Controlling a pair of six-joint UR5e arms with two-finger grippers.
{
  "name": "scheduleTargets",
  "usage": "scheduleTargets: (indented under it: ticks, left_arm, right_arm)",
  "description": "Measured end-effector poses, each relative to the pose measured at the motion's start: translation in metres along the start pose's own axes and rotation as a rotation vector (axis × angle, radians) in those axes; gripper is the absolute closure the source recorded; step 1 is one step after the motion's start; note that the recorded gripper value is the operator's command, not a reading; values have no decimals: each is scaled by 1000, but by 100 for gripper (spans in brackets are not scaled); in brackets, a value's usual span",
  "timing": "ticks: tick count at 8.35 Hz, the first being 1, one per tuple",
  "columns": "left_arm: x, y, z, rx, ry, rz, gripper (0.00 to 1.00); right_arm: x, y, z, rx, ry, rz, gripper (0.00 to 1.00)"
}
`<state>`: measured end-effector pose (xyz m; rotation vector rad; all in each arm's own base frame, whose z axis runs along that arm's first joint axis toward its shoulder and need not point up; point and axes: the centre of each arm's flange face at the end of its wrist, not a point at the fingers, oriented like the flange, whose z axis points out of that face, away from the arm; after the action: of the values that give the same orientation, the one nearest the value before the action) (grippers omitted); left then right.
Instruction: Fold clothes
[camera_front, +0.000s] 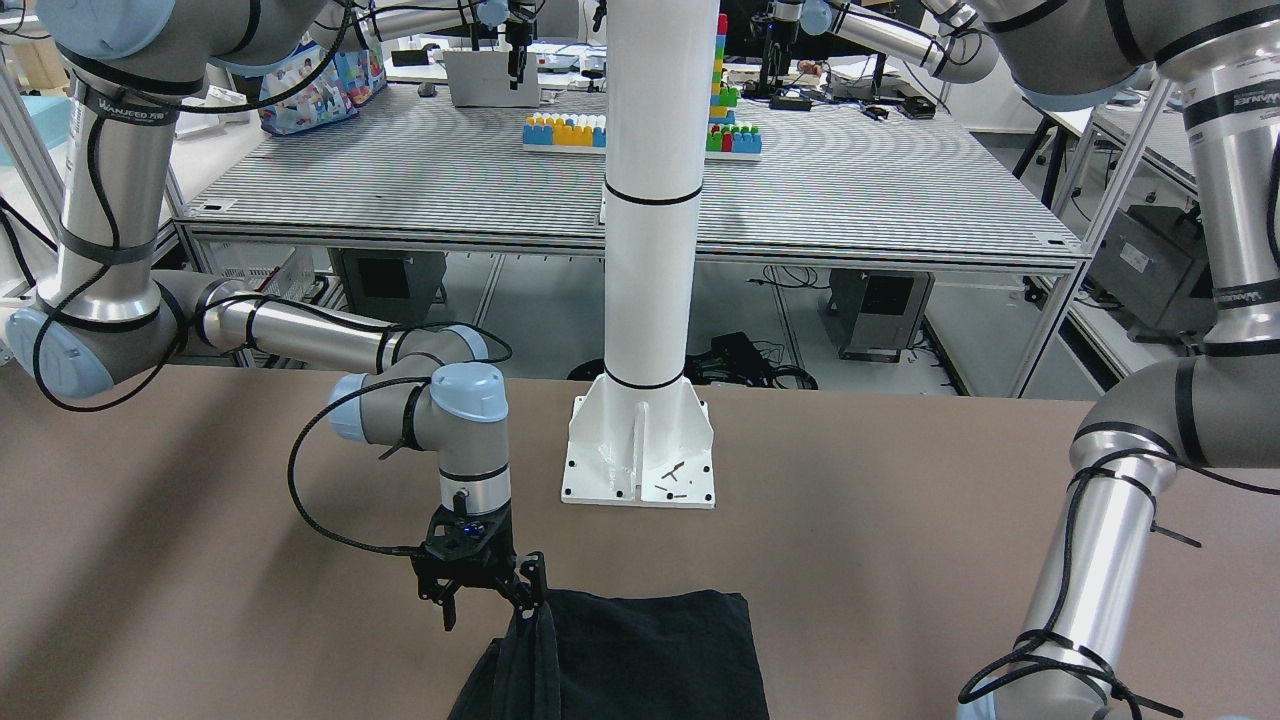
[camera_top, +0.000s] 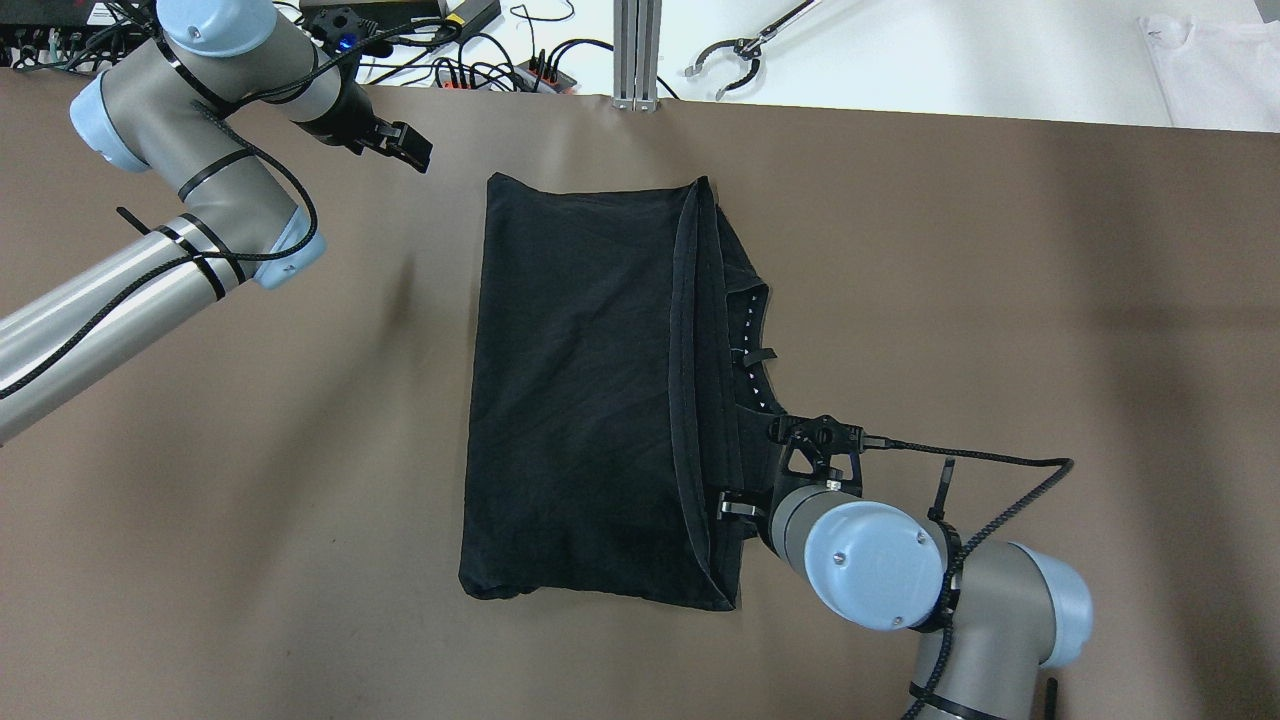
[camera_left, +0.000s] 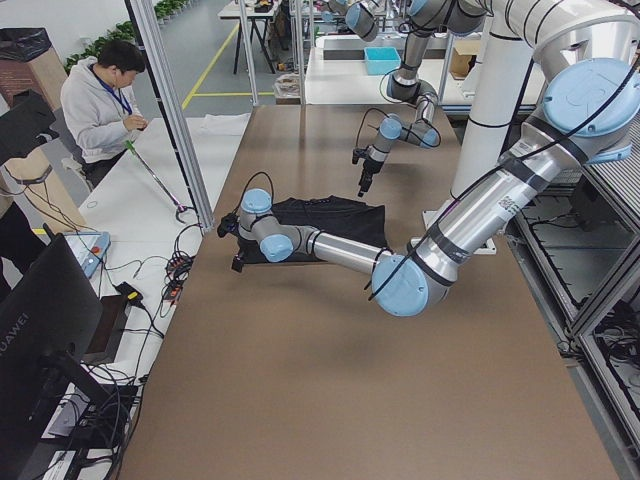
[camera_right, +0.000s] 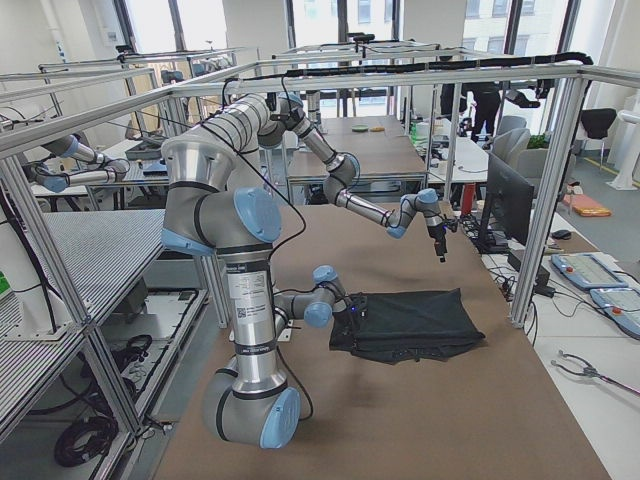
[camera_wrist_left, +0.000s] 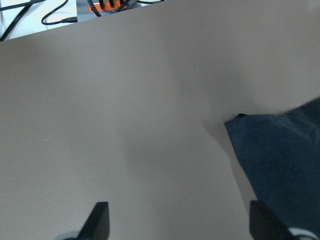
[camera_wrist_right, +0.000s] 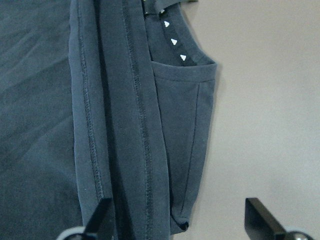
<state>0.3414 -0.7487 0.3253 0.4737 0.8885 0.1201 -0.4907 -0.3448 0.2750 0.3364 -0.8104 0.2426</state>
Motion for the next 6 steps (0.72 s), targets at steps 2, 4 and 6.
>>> scheduleTargets:
  ticks: [2, 4, 6]
  left_arm:
    - [1, 0, 0, 0, 1, -2, 0]
    - [1, 0, 0, 0, 0, -3, 0]
    - [0, 0, 0, -1, 1, -3, 0]
  right_arm:
    - [-52, 1, 3, -22, 63, -114, 36]
    - [-69, 12, 10, -36, 99, -204, 48]
    - [-70, 28, 25, -36, 145, -293, 51]
